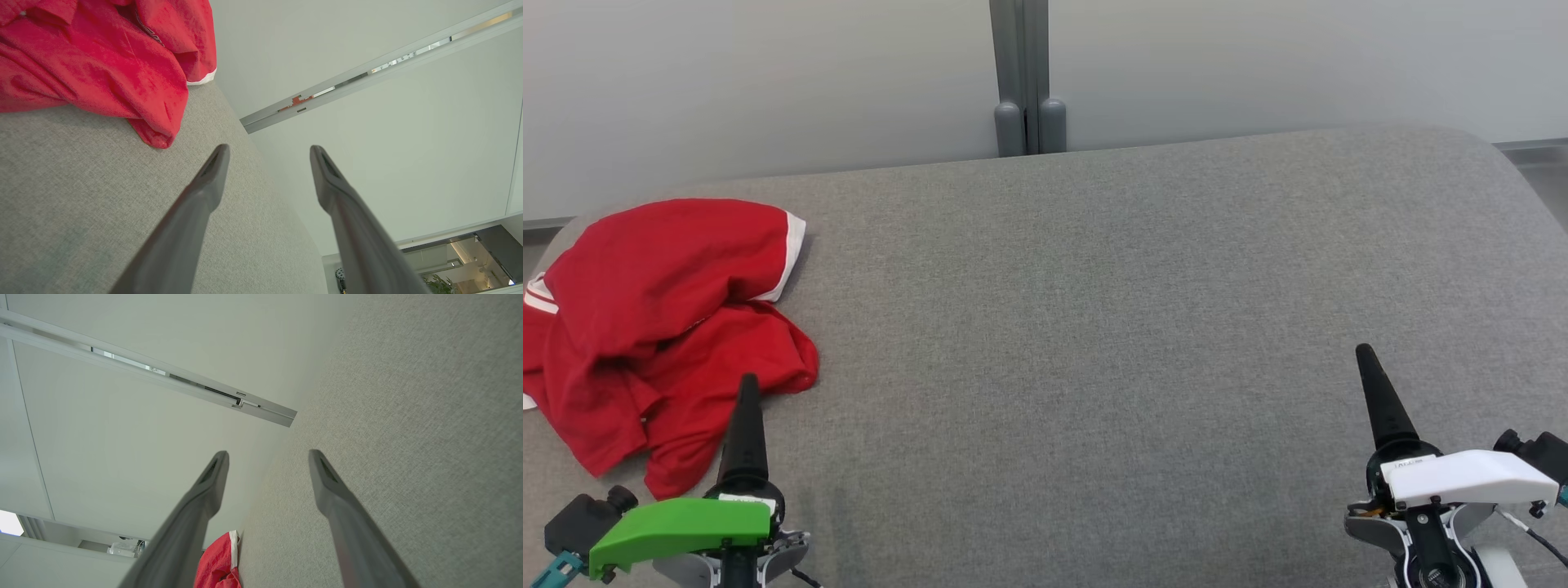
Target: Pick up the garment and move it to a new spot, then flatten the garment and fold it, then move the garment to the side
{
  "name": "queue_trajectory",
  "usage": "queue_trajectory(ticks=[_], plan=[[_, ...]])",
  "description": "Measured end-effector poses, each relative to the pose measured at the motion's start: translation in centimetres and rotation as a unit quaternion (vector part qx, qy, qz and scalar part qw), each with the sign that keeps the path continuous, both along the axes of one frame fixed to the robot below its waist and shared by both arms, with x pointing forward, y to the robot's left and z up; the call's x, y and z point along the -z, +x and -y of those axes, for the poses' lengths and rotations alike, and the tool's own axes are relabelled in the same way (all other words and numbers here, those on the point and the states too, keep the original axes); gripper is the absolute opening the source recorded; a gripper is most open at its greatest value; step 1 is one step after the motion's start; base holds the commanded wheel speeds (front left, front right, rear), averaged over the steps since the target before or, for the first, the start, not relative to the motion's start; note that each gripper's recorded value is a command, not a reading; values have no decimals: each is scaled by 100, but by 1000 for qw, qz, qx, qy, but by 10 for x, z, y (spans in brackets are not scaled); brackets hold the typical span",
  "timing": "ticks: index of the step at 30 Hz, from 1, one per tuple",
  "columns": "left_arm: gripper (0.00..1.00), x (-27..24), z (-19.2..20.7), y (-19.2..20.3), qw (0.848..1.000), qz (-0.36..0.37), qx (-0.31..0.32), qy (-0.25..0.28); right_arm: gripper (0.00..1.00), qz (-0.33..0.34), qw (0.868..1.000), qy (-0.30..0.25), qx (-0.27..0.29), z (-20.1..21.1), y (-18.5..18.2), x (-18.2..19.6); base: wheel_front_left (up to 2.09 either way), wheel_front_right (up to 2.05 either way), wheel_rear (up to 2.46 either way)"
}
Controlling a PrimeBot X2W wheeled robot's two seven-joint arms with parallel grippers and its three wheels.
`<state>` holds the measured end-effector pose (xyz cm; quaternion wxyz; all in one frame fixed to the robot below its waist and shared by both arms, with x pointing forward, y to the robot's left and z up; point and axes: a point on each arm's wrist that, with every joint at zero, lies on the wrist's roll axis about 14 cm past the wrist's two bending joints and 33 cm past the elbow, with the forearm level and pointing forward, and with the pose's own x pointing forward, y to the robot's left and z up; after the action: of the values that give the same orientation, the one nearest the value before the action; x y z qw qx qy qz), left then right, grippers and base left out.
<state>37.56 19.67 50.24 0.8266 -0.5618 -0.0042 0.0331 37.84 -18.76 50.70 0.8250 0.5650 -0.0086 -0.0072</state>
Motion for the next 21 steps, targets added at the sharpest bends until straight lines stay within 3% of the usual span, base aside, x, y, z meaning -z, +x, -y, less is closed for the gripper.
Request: queue_trajectory(ticks=[21], plan=[[100,-14,5,-4,983,15,-3,185,100,33,988,-151,-13,-16,-1,-16,0,0,0]])
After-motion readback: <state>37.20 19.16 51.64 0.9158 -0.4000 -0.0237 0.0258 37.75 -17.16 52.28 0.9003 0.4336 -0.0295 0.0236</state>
